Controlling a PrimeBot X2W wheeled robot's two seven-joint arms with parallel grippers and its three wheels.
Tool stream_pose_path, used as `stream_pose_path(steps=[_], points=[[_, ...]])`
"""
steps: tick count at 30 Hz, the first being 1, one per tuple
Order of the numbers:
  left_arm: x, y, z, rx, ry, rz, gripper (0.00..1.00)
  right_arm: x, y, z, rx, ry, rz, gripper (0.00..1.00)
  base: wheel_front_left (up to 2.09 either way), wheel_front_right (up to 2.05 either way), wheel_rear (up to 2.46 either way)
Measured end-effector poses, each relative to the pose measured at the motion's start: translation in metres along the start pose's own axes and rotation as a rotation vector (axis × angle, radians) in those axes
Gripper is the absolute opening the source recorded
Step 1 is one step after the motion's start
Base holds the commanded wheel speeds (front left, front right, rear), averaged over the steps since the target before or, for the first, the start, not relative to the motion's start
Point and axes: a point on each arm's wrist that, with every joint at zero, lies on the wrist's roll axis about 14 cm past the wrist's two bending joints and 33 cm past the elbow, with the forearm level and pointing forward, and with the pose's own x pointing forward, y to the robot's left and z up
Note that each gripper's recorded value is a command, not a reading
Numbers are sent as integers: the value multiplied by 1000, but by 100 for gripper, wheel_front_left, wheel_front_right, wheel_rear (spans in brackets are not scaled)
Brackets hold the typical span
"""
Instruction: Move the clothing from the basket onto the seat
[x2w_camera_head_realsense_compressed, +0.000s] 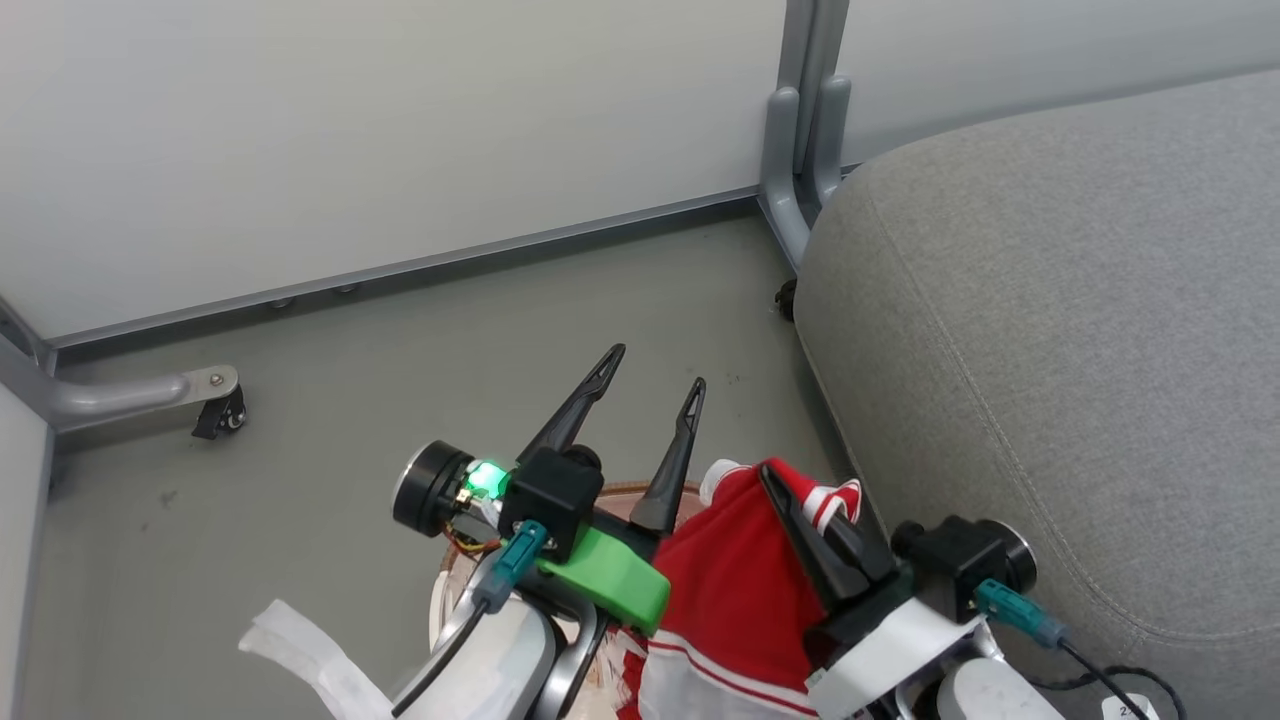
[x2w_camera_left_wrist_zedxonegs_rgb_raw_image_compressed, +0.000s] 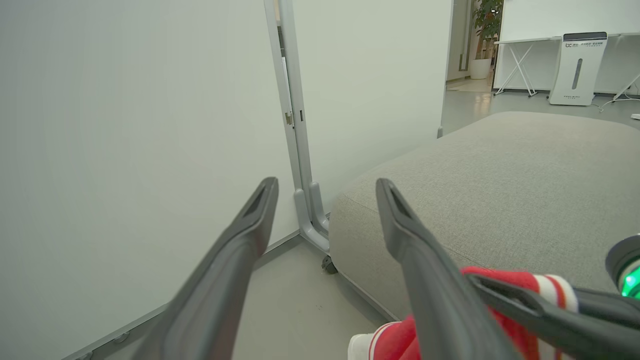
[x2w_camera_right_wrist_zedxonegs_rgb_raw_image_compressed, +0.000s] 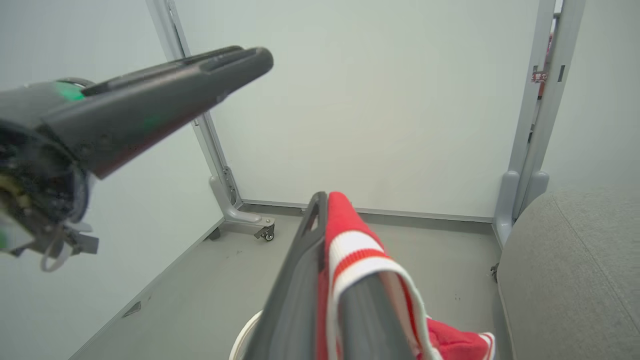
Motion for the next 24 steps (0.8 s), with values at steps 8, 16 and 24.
stream_pose_path(steps=[8, 16, 24], points=[[0, 13, -16, -1, 4, 42, 100, 5, -29, 47, -84, -132, -56, 0, 0, 0, 0], [9, 7, -41, 1, 37, -27, 100, -2, -58, 84, -156, -231, -132, 0, 0, 0, 0], [18, -12, -76, 4, 97, -147, 100, -27, -89, 114, -207, -301, -264, 0, 0, 0, 0]])
